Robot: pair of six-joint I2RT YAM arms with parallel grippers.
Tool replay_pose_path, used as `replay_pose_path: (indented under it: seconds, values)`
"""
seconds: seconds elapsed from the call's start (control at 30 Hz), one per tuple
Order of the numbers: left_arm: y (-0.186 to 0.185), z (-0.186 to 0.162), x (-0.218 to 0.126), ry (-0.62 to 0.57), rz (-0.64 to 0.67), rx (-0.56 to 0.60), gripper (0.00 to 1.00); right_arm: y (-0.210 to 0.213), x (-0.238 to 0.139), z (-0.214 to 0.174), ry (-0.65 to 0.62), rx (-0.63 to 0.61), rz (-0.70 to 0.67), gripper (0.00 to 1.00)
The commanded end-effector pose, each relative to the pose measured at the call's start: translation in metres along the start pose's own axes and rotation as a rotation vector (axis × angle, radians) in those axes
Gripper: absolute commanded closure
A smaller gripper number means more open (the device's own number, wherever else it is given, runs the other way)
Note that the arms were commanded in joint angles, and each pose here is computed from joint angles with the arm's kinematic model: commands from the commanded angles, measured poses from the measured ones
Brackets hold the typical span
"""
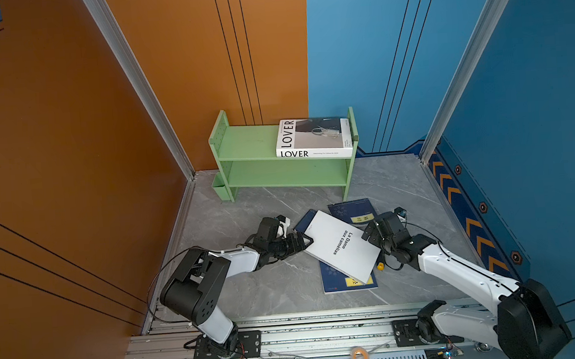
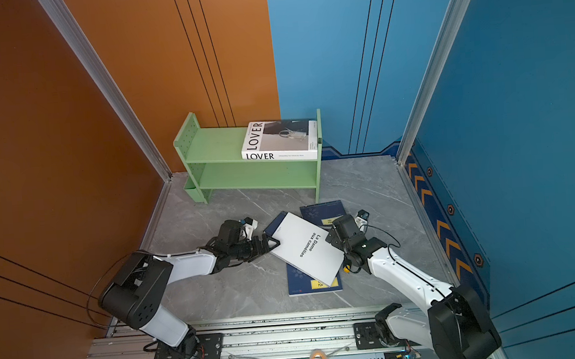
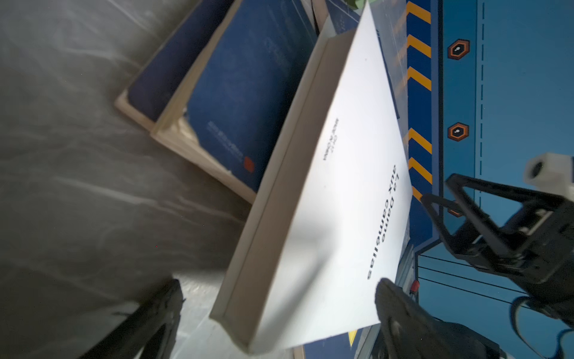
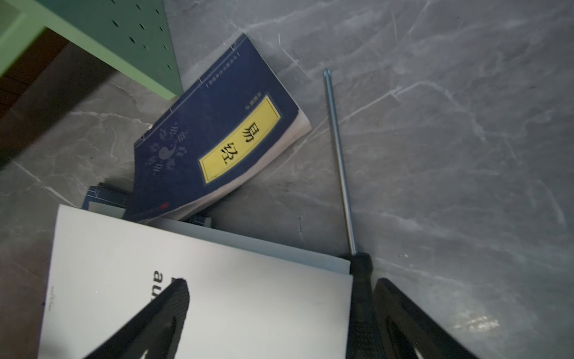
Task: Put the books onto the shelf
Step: 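Grip the white La Dame aux camélias book edges with both grippers, then lift the white book with the left gripper toward the shelf while the right withdraws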
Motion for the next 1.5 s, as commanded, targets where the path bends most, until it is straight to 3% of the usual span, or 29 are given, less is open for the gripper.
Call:
replay_pose_path:
  seconds: [0.0, 0.17, 0.33, 0.57, 0.67, 0.8, 1.13, 1.33, 1.47]
  values:
    - [-0.004, 0.002, 0.005, 0.043, -0.060, -0.019, 0.01, -0.001, 0.008, -0.007, 0.000, 0.027, -0.031, 0.07]
    - [-0.005, 0.002, 0.012, 0.060, -0.128, -0.046, 0.04, 0.012, 0.019, -0.013, 0.026, -0.003, -0.029, 0.09]
    - [-0.008, 0.007, 0.019, 0.028, -0.245, -0.102, 0.13, 0.021, 0.026, -0.011, 0.025, -0.019, -0.030, 0.10]
    - [-0.008, 0.019, 0.025, -0.017, -0.418, -0.205, 0.38, 0.025, 0.026, -0.004, 0.002, -0.035, -0.039, 0.11]
    - [-0.003, 0.020, 0.025, -0.038, -0.462, -0.250, 0.41, 0.024, 0.025, -0.003, -0.005, -0.033, -0.041, 0.11]
    - [0.004, 0.015, 0.026, -0.036, -0.452, -0.272, 0.45, 0.023, 0.023, -0.001, -0.012, -0.031, -0.044, 0.11]
    - [-0.011, 0.017, 0.014, -0.028, -0.492, -0.264, 0.71, 0.023, 0.012, 0.005, -0.037, -0.017, -0.028, 0.11]
    - [-0.031, 0.022, -0.009, -0.048, -0.546, -0.245, 0.85, 0.025, -0.018, 0.028, -0.117, 0.009, 0.038, 0.09]
    - [-0.042, 0.022, -0.027, -0.074, -0.539, -0.236, 0.89, 0.019, -0.044, 0.044, -0.187, 0.044, 0.083, 0.08]
Point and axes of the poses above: each gripper's point midway between its finger pads, its own x axis out along the fingers, its own y axis along the line the jaws close on, z = x × y, the point moved 6 cm from there along -x, back along the fingers, and after that the axes turned 7 degrees about -x, right-handed, at the moved point
